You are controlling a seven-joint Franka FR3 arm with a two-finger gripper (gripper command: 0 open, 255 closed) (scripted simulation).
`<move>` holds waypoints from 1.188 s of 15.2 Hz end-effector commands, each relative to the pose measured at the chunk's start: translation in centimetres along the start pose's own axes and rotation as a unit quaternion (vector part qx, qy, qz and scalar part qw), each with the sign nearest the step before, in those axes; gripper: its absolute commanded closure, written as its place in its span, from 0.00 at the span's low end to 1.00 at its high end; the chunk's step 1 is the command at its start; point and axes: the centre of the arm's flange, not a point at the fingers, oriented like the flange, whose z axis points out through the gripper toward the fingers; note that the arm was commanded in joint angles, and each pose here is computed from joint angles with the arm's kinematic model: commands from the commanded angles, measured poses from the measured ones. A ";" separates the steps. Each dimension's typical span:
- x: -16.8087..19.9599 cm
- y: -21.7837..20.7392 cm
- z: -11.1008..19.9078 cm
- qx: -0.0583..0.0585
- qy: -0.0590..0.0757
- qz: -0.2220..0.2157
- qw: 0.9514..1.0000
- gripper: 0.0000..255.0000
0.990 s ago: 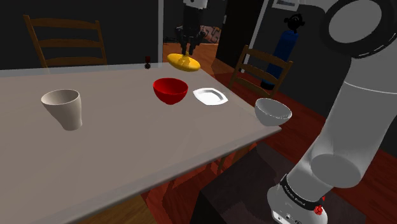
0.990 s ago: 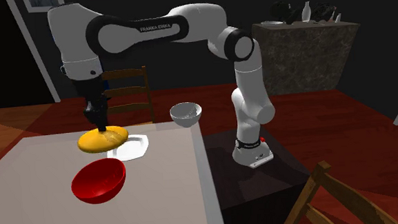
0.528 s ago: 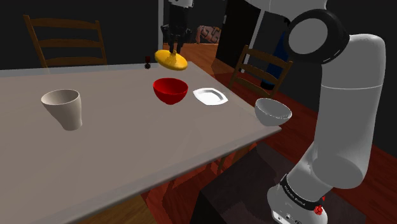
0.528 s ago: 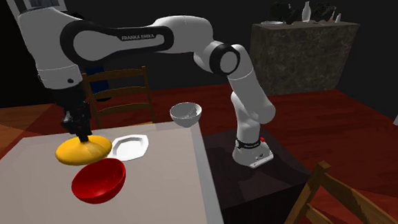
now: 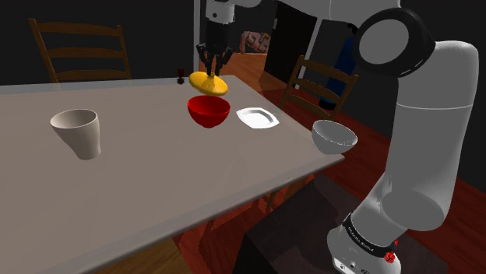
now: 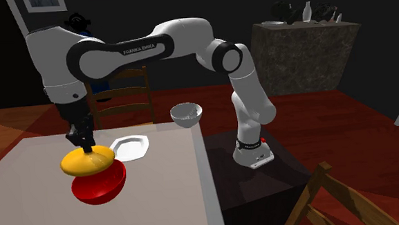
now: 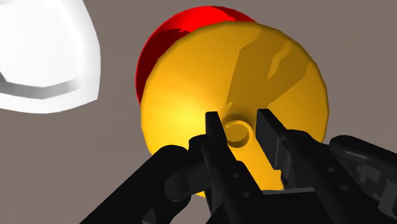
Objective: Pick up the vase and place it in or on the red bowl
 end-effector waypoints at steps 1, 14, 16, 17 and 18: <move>-0.1 0.0 1.1 0.000 0.000 0.000 1.000 1.00; 0.0 0.3 6.3 0.000 0.000 0.000 1.000 1.00; 0.0 0.3 6.3 0.000 0.000 0.000 1.000 1.00; 0.0 0.3 6.3 0.000 0.000 0.000 1.000 1.00; 0.0 0.3 6.3 0.000 0.000 0.000 1.000 1.00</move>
